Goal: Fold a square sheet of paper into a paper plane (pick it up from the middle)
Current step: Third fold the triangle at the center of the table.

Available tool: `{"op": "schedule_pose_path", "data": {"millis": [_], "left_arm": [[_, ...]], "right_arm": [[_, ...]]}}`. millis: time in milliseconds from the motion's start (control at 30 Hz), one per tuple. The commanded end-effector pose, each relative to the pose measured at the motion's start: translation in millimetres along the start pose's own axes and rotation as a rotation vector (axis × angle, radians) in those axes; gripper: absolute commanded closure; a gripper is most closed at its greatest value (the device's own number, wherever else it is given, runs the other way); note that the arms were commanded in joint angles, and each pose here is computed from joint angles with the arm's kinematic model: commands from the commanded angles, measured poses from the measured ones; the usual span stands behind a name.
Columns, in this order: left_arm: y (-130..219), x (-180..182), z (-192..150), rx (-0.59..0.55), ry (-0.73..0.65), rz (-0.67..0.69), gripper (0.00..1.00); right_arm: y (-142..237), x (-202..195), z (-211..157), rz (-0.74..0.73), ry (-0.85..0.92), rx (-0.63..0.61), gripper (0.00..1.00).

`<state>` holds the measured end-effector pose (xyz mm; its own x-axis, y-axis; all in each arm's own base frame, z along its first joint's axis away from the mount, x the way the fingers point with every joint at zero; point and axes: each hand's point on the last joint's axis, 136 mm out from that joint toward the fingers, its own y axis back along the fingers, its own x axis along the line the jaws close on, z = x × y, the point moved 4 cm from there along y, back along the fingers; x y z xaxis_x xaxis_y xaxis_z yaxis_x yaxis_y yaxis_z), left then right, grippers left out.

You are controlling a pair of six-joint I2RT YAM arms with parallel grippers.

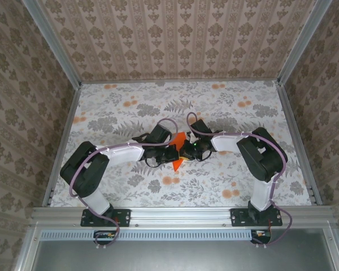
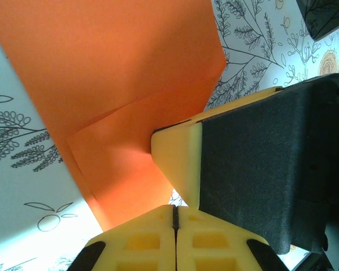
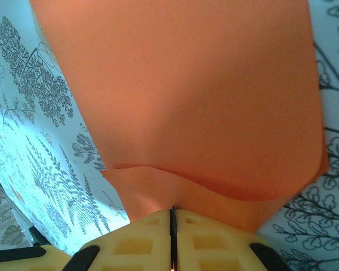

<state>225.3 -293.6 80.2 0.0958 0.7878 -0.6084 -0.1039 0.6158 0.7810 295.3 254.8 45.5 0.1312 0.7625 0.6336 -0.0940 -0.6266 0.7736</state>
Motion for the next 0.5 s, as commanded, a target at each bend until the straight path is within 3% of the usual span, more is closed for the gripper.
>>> {"op": "schedule_pose_path", "data": {"millis": [0, 467], "left_arm": [[-15, 6, -13, 0.054, 0.029, 0.003, 0.94], [-28, 19, -26, 0.097, 0.056, 0.042, 0.96]], "right_arm": [[-3, -12, -3, -0.054, -0.031, 0.019, 0.89], [-2, -11, -2, -0.052, -0.031, 0.02, 0.89]]}}
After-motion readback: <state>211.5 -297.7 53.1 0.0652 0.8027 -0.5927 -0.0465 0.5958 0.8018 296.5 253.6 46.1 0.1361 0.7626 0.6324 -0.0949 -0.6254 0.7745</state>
